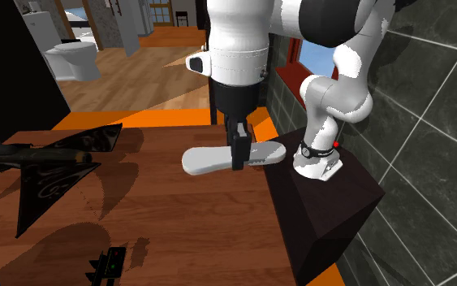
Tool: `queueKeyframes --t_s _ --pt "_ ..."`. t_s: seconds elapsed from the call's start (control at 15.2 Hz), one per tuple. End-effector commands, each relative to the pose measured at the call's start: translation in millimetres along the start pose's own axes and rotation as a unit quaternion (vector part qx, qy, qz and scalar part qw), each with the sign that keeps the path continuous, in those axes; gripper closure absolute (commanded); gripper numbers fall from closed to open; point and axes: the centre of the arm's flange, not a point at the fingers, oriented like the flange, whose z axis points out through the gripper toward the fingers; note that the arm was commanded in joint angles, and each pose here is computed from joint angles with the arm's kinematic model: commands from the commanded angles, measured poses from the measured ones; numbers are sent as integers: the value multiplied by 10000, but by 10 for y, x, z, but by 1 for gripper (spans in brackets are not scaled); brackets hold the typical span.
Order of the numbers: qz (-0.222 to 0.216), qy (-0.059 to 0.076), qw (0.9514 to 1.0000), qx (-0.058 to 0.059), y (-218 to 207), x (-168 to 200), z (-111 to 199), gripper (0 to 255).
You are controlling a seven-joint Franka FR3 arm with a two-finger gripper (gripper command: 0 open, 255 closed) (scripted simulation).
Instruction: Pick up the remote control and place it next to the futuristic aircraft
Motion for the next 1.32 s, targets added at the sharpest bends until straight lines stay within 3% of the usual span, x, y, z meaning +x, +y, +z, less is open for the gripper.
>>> queueKeyframes --t_s 0.0,0.46,1.25 --pt "0 0 10000 0 3 9 -95 255" --pt "0 0 10000 0 9 12 -455 255" --pt "0 0 10000 0 1465 637 -433 255"
